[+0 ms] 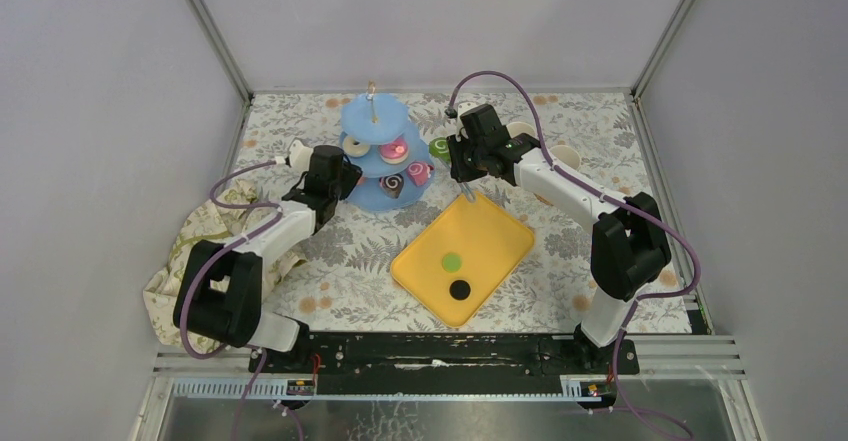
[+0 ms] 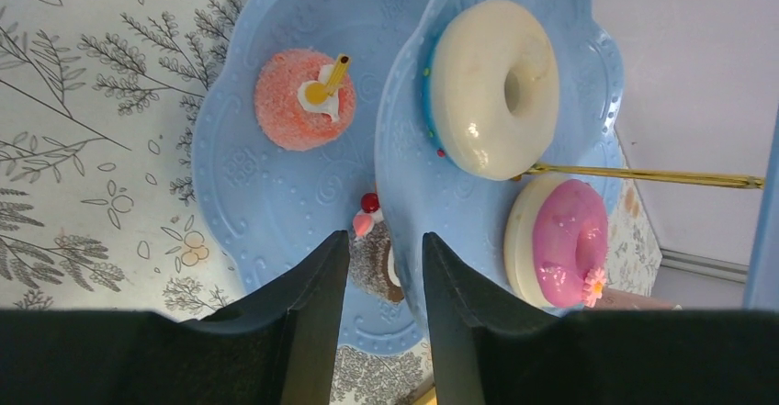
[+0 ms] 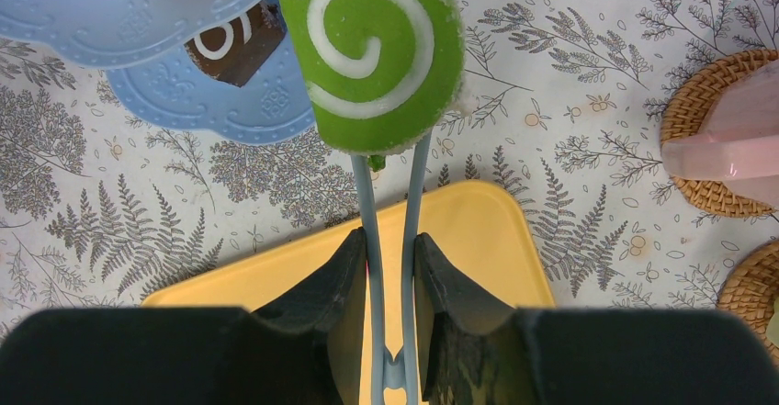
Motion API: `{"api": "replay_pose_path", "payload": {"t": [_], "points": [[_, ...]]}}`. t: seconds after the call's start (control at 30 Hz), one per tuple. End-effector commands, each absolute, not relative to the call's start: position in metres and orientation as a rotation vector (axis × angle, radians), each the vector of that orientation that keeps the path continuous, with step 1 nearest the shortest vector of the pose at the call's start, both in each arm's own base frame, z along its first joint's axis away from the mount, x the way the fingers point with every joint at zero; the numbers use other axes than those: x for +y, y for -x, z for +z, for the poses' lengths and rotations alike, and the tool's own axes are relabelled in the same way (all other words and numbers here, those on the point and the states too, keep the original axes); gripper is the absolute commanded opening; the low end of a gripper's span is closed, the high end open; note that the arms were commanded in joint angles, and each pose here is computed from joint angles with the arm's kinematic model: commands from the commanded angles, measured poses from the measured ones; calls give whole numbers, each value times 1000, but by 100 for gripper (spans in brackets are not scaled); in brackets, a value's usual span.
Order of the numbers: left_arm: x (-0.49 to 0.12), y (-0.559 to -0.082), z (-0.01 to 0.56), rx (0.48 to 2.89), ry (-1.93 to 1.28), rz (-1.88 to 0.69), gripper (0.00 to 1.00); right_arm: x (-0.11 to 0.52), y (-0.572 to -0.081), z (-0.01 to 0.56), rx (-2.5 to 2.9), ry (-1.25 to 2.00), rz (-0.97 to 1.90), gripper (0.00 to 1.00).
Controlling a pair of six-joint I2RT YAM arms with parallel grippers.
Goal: Serve the afternoon tea
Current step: Adjust the desert table at the center of the board.
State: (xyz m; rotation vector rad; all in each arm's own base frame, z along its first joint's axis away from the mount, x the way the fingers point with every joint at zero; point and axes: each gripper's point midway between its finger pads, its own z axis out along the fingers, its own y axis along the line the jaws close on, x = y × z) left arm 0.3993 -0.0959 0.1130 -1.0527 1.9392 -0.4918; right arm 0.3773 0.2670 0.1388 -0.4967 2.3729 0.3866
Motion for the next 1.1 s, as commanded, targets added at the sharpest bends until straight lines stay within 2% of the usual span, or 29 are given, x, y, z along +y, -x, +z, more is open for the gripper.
{"api": "replay_pose_path", "payload": {"t": [0.0,0.2,0.5,0.63,1.07], "points": [[-104,-407,130,1868,1056,-560,42,270,-382,177,2284,493,432,16],[-115,-410,130,1869,1050,-568,42,270,-382,174,2288,494,431,16],[-119,-410,125,1868,1068,-560,32,271,-382,175,2286,495,435,15],[-118,-412,127,1860,1071,-555,22,271,-382,173,2287,495,433,15],[-114,-417,136,1864,1013,-518,17,272,-382,177,2283,505,436,14]]}}
